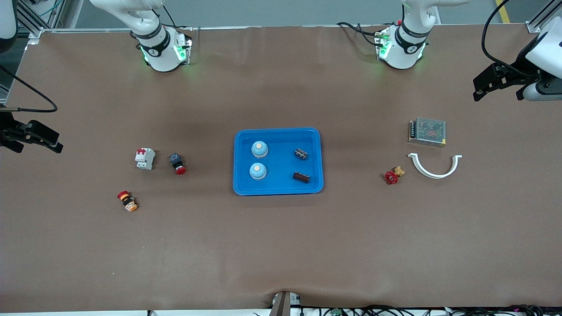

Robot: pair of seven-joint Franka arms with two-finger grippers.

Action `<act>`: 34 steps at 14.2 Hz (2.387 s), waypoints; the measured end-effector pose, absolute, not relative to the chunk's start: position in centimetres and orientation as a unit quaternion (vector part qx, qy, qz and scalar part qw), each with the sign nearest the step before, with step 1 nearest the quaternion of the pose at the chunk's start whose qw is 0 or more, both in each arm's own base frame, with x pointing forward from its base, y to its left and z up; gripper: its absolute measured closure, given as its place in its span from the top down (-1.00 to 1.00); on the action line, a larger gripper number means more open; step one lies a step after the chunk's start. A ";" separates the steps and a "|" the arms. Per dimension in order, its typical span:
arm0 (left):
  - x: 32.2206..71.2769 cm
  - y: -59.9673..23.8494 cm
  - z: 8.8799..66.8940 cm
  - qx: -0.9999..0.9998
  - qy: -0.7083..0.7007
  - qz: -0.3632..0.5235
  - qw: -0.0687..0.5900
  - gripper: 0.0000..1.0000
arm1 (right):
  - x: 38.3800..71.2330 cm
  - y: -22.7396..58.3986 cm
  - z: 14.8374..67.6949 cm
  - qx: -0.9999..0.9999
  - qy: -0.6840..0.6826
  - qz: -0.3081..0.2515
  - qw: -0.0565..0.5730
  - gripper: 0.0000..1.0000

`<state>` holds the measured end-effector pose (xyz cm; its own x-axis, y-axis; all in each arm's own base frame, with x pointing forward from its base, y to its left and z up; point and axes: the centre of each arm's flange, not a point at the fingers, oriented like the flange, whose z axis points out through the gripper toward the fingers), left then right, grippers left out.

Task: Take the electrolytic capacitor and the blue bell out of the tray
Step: 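Reach the left gripper toward the capacitors while the right gripper reaches the bells, then grasp a brown capacitor with the left gripper while the right gripper lowers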

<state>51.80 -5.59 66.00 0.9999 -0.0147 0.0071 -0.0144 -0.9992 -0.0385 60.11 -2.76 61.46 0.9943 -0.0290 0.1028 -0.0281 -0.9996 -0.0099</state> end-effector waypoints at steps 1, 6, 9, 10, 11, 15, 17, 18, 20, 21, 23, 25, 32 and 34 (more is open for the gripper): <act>51.8 -5.6 66.0 -1.000 0.007 -0.003 0.019 1.00 | 60.1 -2.8 61.5 -0.999 0.014 -0.052 0.004 1.00; 51.9 -5.5 65.7 -1.000 0.006 0.003 0.020 1.00 | 60.1 -2.8 61.5 -0.999 0.014 -0.052 0.004 1.00; 52.9 -6.0 63.4 -0.999 0.011 0.026 0.021 1.00 | 60.1 -2.7 61.4 -0.999 0.014 -0.051 0.004 1.00; 53.5 -6.5 62.2 -0.999 0.016 0.038 0.021 1.00 | 60.1 -2.6 61.4 -0.999 0.013 -0.051 0.005 1.00; 54.0 -7.2 60.8 -0.998 0.022 0.050 0.022 1.00 | 60.1 -2.5 61.4 -0.999 0.012 -0.049 0.006 1.00; 55.5 -12.0 55.0 -0.996 0.010 0.089 0.028 1.00 | 59.8 -1.1 61.1 -0.999 0.008 -0.032 0.032 1.00; 55.9 -15.3 52.5 -0.995 -0.014 0.096 0.031 1.00 | 59.6 -0.2 61.0 -0.998 0.028 -0.022 0.043 1.00; 56.0 -17.0 51.1 -0.994 -0.024 0.099 0.032 1.00 | 59.5 0.7 61.0 -0.998 0.042 -0.017 0.046 1.00; 56.2 -19.8 47.8 -0.992 -0.053 0.113 0.035 1.00 | 59.2 3.2 60.9 -0.997 0.066 -0.006 0.047 1.00; 56.4 -21.2 46.0 -0.990 -0.068 0.120 0.037 1.00 | 59.0 4.7 60.9 -0.996 0.078 -0.001 0.047 1.00; 56.2 -24.7 42.5 -0.986 -0.094 0.127 0.042 1.00 | 58.5 7.8 60.9 -0.994 0.102 0.007 0.047 1.00; 55.5 -28.6 39.6 -0.983 -0.127 0.128 0.048 1.00 | 57.9 10.8 60.8 -0.992 0.119 0.015 0.045 1.00; 52.4 -39.8 30.1 -0.955 -0.276 0.103 0.034 0.94 | 55.4 20.8 58.7 -0.994 0.099 0.031 0.037 1.00; 51.9 -41.6 27.4 -0.944 -0.312 0.101 0.027 0.86 | 54.8 22.8 57.0 -0.993 0.110 0.034 0.035 1.00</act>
<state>51.85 -41.61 27.38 0.7848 0.5947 -0.1742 0.5838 -0.8038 -0.1139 54.84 22.82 57.04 0.9734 -0.2167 -0.0747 -0.2214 -0.9733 -0.0613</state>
